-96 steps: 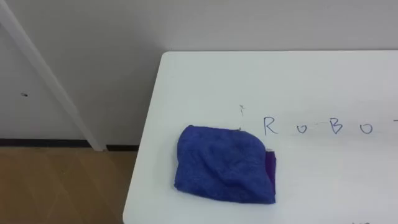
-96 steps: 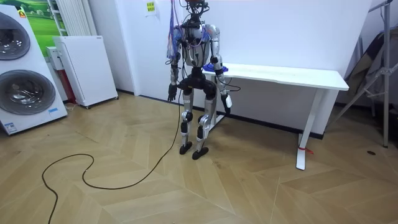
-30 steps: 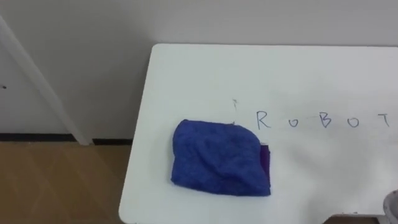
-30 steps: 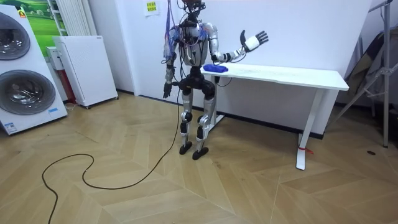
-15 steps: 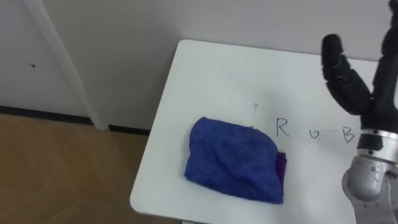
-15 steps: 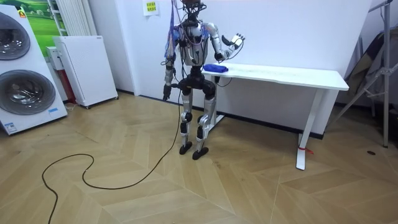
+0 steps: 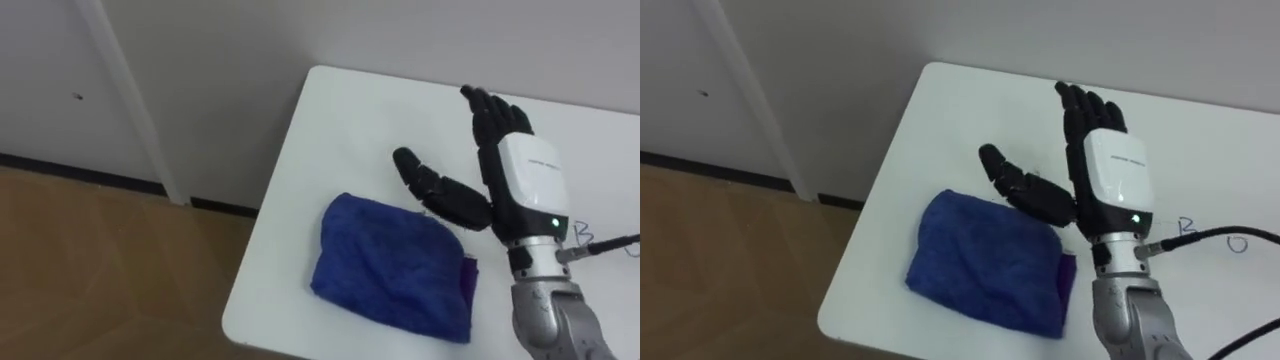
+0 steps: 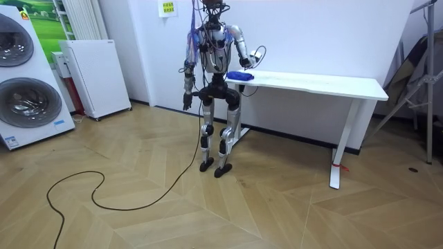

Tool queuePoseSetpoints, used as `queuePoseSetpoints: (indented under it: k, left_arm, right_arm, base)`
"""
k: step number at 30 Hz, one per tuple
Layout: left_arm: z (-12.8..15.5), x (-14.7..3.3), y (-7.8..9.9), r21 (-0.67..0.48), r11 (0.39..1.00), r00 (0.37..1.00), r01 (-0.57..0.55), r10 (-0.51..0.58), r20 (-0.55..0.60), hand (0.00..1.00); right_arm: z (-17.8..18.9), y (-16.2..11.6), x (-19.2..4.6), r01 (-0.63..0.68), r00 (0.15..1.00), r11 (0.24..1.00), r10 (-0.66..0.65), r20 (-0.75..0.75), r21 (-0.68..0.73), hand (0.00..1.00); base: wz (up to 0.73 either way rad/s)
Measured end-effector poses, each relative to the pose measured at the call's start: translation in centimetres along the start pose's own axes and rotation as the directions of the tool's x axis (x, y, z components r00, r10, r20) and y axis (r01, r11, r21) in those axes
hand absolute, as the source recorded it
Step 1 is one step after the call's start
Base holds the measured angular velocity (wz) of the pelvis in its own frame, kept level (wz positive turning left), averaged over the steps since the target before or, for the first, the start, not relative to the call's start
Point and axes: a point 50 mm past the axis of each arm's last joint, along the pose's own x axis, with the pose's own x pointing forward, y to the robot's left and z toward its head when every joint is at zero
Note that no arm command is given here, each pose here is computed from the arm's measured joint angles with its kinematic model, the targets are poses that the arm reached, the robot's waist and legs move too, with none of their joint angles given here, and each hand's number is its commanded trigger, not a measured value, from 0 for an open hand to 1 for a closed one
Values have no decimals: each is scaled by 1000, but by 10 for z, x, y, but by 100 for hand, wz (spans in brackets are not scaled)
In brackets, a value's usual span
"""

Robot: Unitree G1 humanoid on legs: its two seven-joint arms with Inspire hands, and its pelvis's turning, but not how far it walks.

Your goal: Wipe table

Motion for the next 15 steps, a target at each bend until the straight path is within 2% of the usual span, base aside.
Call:
queuePoseSetpoints:
  k: [6, 11, 15]
  left_arm:
    - [1, -1, -5, 24, 999, 1000, 26, -26, 6, 0]
    - [-1, -1, -6, 24, 999, 999, 34, -34, 0, 0]
    - [-1, -1, -6, 25, 999, 999, 37, -37, -1, 0]
  right_arm:
    - [2, 7, -5, -35, 999, 998, 37, 29, -60, 0]
    - [-7, 32, -29, -166, 986, 981, 165, -19, -98, 0]
    - [-9, 36, -37, -192, 981, 976, 190, -31, -105, 0]
  base:
    - [1]
    - [0]
    - [0]
